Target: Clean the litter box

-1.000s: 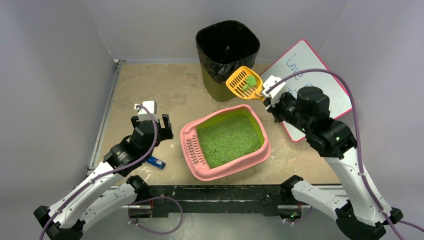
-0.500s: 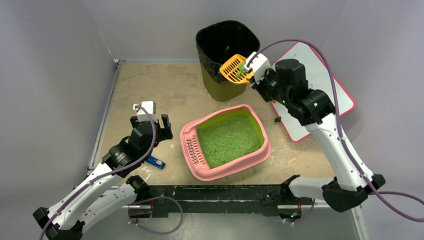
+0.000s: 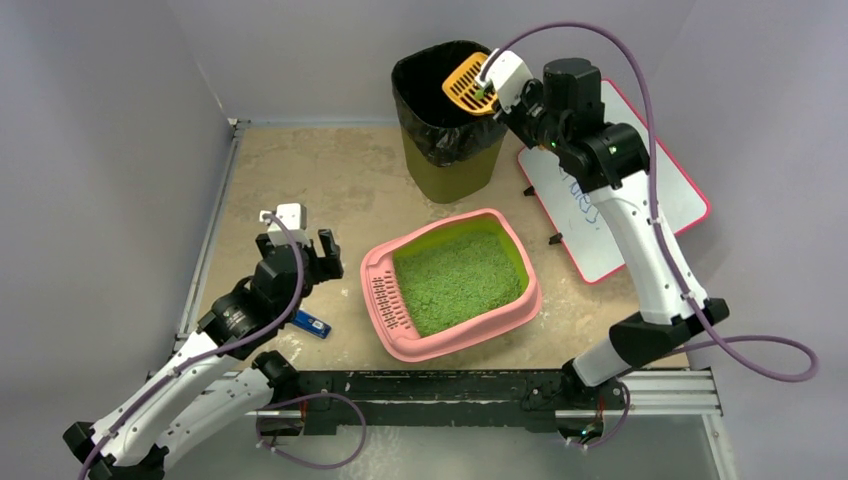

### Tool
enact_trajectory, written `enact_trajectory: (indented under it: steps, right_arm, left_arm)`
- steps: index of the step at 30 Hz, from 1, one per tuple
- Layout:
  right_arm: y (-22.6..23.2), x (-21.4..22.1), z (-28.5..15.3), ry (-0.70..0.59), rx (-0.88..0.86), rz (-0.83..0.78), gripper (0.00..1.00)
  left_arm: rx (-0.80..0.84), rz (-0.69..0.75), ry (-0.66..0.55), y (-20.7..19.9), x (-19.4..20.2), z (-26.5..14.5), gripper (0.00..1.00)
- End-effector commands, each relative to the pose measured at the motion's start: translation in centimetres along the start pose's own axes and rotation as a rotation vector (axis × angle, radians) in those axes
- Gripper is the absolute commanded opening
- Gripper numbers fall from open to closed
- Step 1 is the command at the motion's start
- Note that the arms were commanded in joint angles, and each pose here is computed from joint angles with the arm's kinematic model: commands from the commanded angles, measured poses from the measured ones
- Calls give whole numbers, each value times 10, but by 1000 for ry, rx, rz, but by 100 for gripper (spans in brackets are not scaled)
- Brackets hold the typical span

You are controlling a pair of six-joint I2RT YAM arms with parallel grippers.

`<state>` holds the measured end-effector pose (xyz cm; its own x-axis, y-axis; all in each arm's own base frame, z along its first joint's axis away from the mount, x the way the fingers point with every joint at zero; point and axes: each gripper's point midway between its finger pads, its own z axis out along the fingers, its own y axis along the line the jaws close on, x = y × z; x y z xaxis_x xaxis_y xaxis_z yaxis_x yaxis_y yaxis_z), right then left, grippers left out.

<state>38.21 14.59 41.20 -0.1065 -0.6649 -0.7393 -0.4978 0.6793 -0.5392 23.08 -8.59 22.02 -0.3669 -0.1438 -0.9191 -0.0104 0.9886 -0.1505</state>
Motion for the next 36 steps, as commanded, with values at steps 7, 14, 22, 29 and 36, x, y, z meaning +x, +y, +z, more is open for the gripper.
enact_trajectory:
  steps: [7,14,22,29,36]
  right_arm:
    - [-61,-12,17,42,165,-263,0]
    - [-81,-3,33,111,239,-442,0]
    - [-84,-7,54,100,206,-592,0]
    - [-83,-7,73,104,193,-707,0]
    - [-86,-5,81,131,215,-833,0]
  left_arm:
    - [29,-28,-52,-4,-18,-7,79]
    - [38,-28,-49,-5,-17,-7,79]
    - [43,-31,-54,-5,-18,-8,79]
    - [41,-35,-61,-4,-20,-9,79]
    - [39,-30,-59,-4,-19,-8,79]
